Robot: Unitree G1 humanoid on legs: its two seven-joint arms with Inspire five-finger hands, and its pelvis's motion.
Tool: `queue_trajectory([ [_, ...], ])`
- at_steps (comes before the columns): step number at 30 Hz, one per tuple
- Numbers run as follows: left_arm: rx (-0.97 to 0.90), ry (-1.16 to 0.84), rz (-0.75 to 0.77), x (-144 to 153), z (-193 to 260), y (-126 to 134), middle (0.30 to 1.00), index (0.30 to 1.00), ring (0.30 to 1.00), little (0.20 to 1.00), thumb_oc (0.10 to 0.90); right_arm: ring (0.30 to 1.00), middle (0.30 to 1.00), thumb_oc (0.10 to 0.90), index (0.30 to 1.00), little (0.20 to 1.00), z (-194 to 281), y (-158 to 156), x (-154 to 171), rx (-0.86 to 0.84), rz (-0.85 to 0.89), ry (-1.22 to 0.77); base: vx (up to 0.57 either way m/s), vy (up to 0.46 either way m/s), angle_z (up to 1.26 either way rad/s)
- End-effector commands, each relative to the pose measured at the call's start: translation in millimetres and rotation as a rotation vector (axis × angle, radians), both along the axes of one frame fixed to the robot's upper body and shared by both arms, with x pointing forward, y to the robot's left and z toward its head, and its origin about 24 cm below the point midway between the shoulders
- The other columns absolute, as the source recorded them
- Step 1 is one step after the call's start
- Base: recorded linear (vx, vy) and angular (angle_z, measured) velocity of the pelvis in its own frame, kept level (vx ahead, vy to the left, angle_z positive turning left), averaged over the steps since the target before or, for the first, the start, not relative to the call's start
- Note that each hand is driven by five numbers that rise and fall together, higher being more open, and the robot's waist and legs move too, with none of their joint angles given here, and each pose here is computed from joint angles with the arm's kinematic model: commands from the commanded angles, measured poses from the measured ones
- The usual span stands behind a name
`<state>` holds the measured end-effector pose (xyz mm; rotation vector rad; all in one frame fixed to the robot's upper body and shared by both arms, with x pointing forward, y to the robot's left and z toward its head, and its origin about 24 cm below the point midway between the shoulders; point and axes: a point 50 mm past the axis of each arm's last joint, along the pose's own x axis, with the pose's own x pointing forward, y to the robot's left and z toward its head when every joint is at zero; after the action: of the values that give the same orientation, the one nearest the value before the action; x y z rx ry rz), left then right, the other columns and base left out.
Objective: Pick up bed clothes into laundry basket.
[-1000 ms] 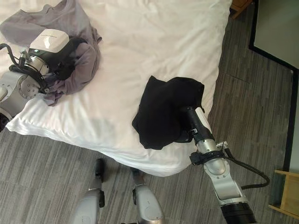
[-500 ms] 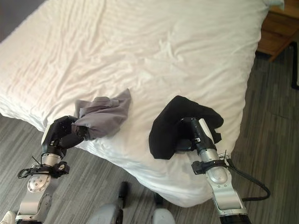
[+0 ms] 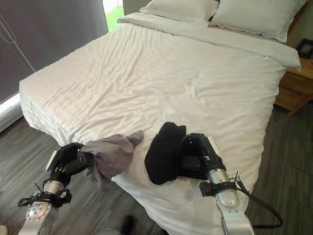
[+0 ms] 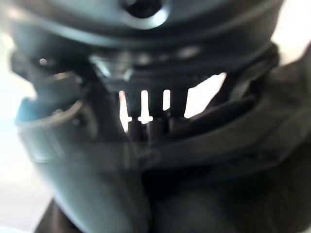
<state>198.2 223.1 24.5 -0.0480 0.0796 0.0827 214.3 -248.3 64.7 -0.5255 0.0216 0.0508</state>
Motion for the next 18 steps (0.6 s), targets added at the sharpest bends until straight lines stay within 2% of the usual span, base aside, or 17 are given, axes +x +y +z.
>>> queue_trajectory([
  [1, 0.065, -0.292, -0.122, 30.2, 56.3, -15.0, 0.300, 0.300, 0.300, 0.300, 0.400, 0.300, 0.300, 0.400, 0.300, 0.300, 28.1, 2.4, 15.9, -0.142, 0.057, -0.138, -0.06, 0.113, -0.03],
  [4, 0.079, -0.297, -0.202, 34.0, 58.2, -27.5, 0.300, 0.300, 0.300, 0.300, 0.400, 0.300, 0.300, 0.400, 0.300, 0.300, 21.3, 3.8, 14.4, -0.137, 0.062, -0.111, -0.03, 0.090, -0.04],
  [7, 0.089, -0.323, -0.239, 40.1, 63.0, -38.9, 0.300, 0.300, 0.300, 0.300, 0.400, 0.300, 0.300, 0.400, 0.300, 0.300, 12.3, 0.9, 11.5, -0.325, 0.064, -0.061, -0.06, 0.149, -0.50],
  [8, 0.072, -0.320, -0.242, 40.5, 61.8, -40.8, 0.300, 0.300, 0.300, 0.300, 0.400, 0.300, 0.300, 0.400, 0.300, 0.300, 10.9, -0.2, 8.4, -0.341, 0.060, -0.054, -0.08, 0.122, -0.34],
  [10, 0.049, -0.314, -0.249, 42.2, 60.6, -44.8, 0.300, 0.300, 0.300, 0.300, 0.400, 0.300, 0.300, 0.400, 0.300, 0.300, 6.9, -2.9, 2.3, -0.312, 0.027, -0.049, -0.16, 0.095, -0.36],
  [12, 0.110, -0.306, -0.244, 40.9, 61.4, -37.5, 0.300, 0.300, 0.300, 0.300, 0.400, 0.300, 0.300, 0.400, 0.300, 0.300, 4.0, -4.1, -1.8, -0.281, 0.013, -0.044, -0.22, 0.096, -0.71],
  [15, 0.211, -0.298, -0.172, 47.1, 65.5, -16.4, 0.300, 0.300, 0.300, 0.300, 0.400, 0.300, 0.300, 0.400, 0.300, 0.300, 14.4, 4.6, 4.0, -0.261, 0.043, -0.101, -0.29, 0.169, -1.82],
  [18, 0.229, -0.344, -0.138, 48.9, 76.6, -10.7, 0.300, 0.300, 0.300, 0.300, 0.400, 0.300, 0.300, 0.400, 0.300, 0.300, 15.3, 11.0, 7.5, -0.227, 0.050, -0.122, -0.21, 0.169, -1.83],
])
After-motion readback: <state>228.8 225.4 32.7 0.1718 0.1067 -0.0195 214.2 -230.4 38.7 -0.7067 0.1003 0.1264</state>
